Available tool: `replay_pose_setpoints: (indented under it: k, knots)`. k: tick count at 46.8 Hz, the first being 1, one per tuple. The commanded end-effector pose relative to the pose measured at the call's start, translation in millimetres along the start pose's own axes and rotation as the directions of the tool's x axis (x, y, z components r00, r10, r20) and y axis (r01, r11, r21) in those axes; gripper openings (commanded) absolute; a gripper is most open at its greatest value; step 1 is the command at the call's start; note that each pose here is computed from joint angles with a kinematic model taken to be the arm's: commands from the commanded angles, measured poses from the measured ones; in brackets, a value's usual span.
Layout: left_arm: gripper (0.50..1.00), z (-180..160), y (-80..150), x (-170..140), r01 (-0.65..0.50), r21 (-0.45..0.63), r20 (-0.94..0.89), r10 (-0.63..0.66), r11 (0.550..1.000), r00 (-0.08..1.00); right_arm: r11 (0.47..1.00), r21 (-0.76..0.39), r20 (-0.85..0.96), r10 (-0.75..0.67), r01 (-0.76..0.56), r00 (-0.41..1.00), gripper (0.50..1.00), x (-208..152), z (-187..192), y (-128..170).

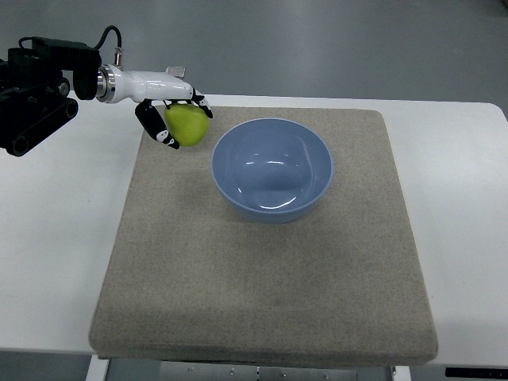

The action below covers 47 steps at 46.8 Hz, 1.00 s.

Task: Place pear in bowl with left hand
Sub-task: 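Lift the pear with the left hand and carry it over the bowl, then lower the pear into the blue bowl and open the left hand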

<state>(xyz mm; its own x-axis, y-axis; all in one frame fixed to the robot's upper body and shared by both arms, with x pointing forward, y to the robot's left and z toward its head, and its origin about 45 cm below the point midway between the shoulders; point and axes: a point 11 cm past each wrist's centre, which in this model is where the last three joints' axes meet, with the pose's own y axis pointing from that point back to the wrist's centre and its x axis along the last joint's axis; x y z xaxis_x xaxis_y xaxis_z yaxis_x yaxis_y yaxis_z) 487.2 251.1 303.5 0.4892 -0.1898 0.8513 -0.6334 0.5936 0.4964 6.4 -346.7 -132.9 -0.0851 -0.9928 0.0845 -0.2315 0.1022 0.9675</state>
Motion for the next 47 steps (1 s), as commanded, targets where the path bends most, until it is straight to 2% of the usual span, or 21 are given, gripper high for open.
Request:
replay_pose_setpoints:
  k: [1,11,22,27,47]
  knots:
    - [0.500,2.3,1.4,9.5,-0.030,-0.009,-0.006,0.030,1.000,1.000,1.000,0.000,0.000,0.000,0.000,1.000,0.926,0.0,0.0,0.0]
    - [0.500,19.4,4.4,41.9,-0.162,-0.070,-0.033,0.160,0.984,0.987,1.000,0.001,0.000,0.000,0.000,1.000,0.926,0.0,-0.1,0.0]
    - [0.500,60.7,-2.3,51.3,-0.200,-0.195,-0.013,0.201,0.960,0.980,1.000,0.000,0.000,0.000,0.000,1.000,0.926,0.0,0.0,0.0]
    - [0.500,76.9,-5.8,52.6,-0.209,-0.245,-0.029,0.208,0.947,0.978,1.000,0.001,0.000,0.000,0.000,1.000,0.926,0.0,-0.1,0.0]
    - [0.500,129.9,-45.6,32.0,-0.170,-0.362,-0.062,0.159,0.917,0.985,1.000,0.000,0.000,0.000,0.000,1.000,0.926,0.0,0.0,0.0]
